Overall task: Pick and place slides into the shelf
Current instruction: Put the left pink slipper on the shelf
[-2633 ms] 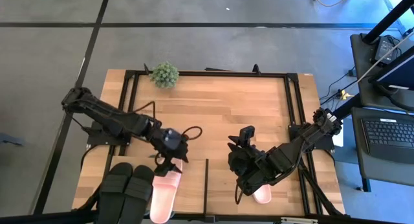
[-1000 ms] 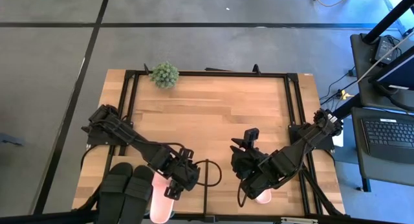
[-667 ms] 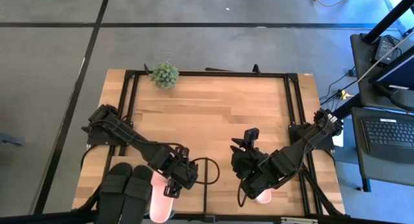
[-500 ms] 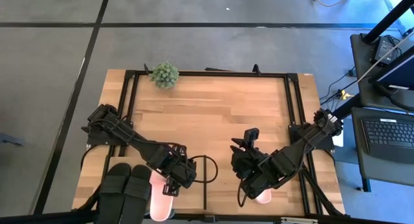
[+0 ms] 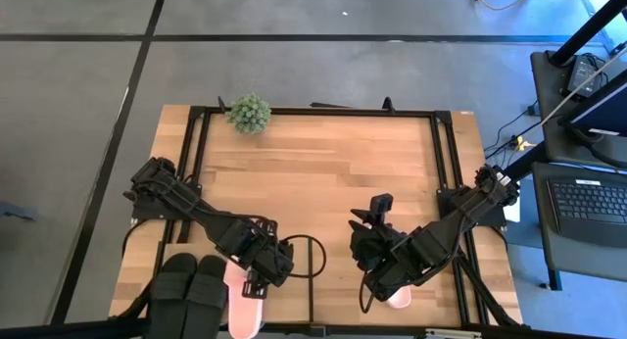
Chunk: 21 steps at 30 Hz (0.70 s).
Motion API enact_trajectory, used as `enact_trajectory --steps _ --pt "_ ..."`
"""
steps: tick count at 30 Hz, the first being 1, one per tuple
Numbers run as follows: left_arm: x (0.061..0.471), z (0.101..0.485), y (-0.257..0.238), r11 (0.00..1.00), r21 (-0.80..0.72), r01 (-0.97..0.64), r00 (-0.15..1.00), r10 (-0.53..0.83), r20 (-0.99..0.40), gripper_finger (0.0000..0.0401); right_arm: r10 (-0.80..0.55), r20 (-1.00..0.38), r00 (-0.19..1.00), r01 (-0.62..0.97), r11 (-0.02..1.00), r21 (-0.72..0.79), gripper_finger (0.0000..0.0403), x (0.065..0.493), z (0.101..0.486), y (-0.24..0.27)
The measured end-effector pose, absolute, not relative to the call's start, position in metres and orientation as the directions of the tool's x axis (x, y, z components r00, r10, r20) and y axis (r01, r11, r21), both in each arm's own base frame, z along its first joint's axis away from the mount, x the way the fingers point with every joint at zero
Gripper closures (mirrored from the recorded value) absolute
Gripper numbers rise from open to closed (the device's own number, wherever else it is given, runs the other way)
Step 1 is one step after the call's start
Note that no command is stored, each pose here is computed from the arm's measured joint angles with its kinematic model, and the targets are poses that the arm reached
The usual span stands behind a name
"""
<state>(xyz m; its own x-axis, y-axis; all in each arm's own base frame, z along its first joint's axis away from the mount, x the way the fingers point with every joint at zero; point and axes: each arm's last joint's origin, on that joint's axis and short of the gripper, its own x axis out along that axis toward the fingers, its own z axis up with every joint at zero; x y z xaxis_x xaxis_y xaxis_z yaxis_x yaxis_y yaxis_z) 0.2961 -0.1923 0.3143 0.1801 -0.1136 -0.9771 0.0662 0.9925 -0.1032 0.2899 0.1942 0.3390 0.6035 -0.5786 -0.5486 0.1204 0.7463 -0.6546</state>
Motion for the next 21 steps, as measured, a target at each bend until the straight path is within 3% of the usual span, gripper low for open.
enact_trajectory --steps 21 --pt "0.298 0.301 -0.191 0.994 -0.094 0.051 0.156 -0.101 -0.983 0.0177 -0.579 -0.549 0.603 0.135 0.752 -0.645 0.026 0.29 0.339 0.194"
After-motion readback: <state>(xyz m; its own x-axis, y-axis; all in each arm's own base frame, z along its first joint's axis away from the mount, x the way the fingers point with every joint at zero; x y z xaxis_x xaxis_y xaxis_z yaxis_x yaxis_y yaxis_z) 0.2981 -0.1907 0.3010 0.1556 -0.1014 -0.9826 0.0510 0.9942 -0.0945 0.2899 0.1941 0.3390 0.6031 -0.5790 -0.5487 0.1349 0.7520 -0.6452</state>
